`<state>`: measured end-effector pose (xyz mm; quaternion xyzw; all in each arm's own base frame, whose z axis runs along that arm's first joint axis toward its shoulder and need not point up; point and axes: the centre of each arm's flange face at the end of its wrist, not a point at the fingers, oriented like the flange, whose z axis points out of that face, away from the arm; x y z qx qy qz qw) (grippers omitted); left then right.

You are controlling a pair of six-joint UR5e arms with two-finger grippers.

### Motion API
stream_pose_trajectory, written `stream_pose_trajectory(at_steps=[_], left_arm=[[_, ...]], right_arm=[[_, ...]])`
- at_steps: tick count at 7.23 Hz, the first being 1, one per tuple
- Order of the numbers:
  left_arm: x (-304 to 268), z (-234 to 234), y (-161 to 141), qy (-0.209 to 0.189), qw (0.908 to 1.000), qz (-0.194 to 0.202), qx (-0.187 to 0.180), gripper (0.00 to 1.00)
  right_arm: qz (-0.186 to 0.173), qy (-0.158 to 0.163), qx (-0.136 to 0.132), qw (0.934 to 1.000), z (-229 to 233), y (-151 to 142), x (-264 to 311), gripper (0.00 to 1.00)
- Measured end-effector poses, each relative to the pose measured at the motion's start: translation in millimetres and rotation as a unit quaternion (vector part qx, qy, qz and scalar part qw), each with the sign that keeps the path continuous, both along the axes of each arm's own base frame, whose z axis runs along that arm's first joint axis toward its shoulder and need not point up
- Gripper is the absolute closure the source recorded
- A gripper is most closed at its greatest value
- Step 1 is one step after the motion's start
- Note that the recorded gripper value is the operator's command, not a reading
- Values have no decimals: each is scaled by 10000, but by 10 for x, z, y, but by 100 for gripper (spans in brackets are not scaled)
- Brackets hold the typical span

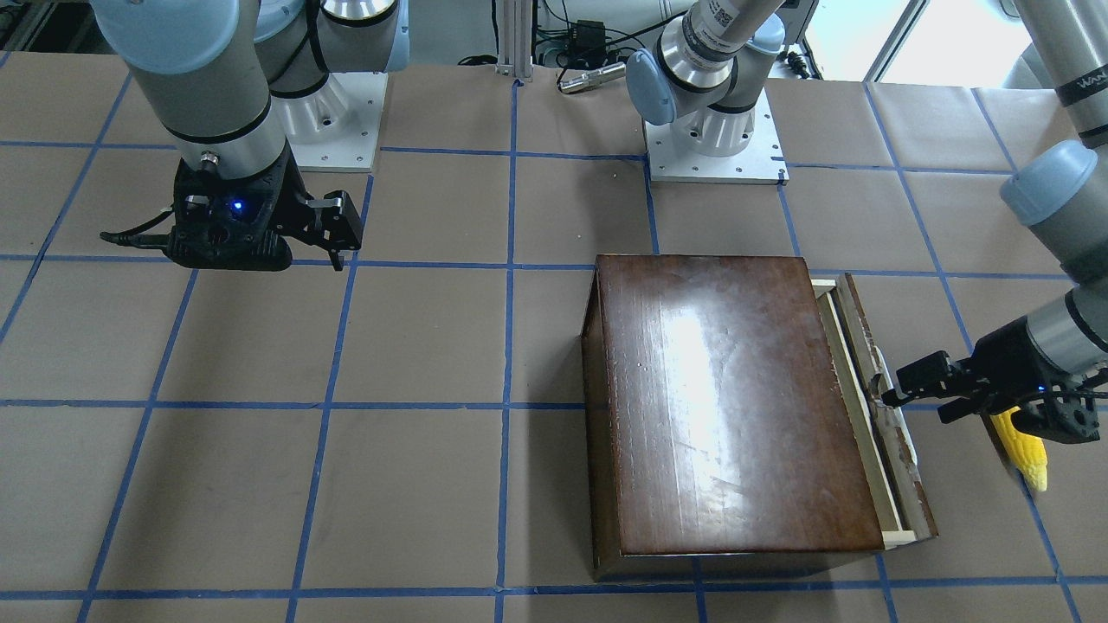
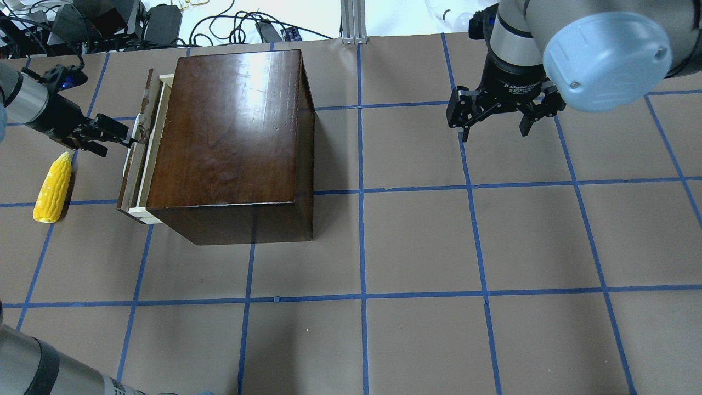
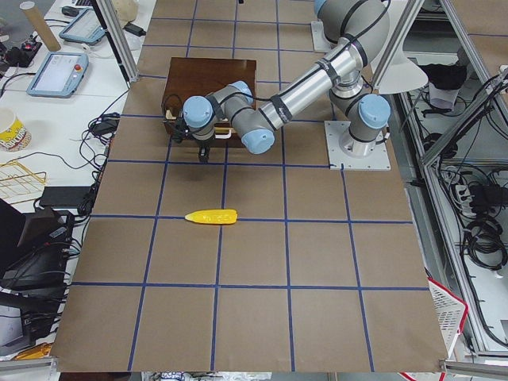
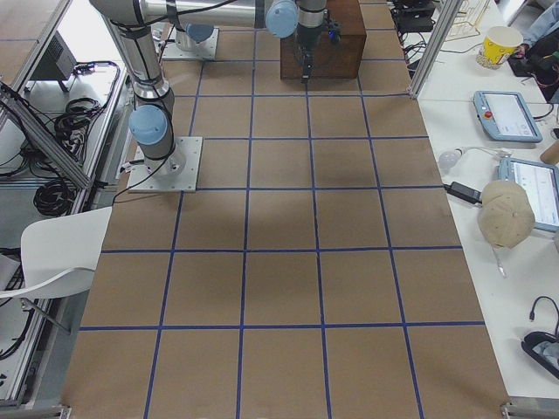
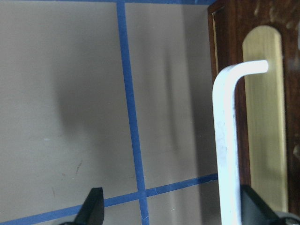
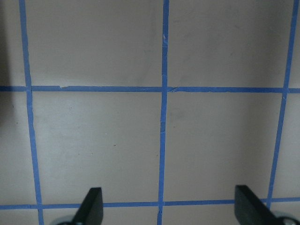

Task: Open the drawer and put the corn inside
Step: 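Pull the drawer outward from the cabinet with the left gripper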

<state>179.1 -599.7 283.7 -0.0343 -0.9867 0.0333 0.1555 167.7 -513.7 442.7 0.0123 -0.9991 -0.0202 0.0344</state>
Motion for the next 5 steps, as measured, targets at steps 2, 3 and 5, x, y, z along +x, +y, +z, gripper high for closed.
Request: stream_pose_trajectory(at_steps=[2, 3, 5], left_arm=[[80, -5, 24, -11, 10000, -2, -13, 0], [115, -2, 34, -18, 10000, 3, -22, 0], [138, 10, 40, -49, 10000, -8, -25, 0]], right_arm=[[0, 0, -1, 10000, 0, 0, 0, 0], [0, 0, 0, 10000, 0, 0, 0, 0], [0, -3, 1, 10000, 0, 0, 1, 0]])
